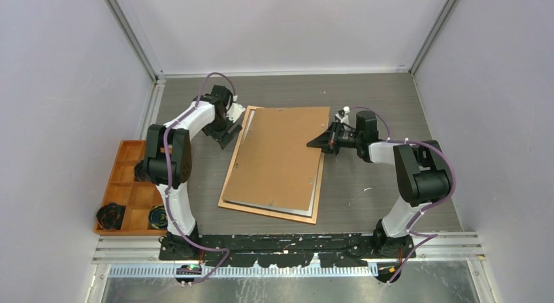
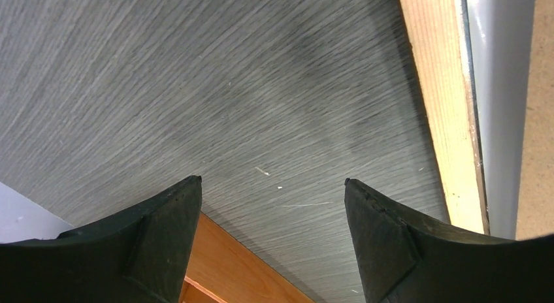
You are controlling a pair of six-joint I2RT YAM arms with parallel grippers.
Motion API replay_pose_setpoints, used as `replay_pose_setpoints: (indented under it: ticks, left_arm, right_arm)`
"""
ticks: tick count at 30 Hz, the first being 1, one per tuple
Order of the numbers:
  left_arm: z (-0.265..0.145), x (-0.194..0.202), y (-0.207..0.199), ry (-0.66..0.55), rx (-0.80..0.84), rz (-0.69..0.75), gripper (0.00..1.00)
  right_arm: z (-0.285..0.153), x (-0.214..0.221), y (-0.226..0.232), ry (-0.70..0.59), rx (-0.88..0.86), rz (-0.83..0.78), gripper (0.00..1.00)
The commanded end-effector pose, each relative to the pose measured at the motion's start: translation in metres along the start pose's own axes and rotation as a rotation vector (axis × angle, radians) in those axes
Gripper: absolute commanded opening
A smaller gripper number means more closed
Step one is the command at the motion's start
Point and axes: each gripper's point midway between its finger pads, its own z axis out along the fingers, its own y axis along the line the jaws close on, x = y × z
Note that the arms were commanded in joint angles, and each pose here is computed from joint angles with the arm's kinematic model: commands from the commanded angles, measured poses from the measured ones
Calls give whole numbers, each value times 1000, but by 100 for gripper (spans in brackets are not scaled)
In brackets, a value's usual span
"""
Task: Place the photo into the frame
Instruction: Turn over the photo frame item on the photo frame.
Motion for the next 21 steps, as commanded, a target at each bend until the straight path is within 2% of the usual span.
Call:
replay_pose_setpoints:
  ticks: [1, 9, 21]
  left_arm:
    - [4, -2, 5, -15, -15, -27, 81]
    - [9, 1, 1, -8, 3, -26, 80]
    - [16, 7, -15, -4, 70, -35, 79]
  right_arm:
    - [1, -5, 28, 39, -65, -127, 1]
    - [3, 0, 8, 93, 54, -141, 1]
    - [12, -8, 5, 74, 50, -135, 1]
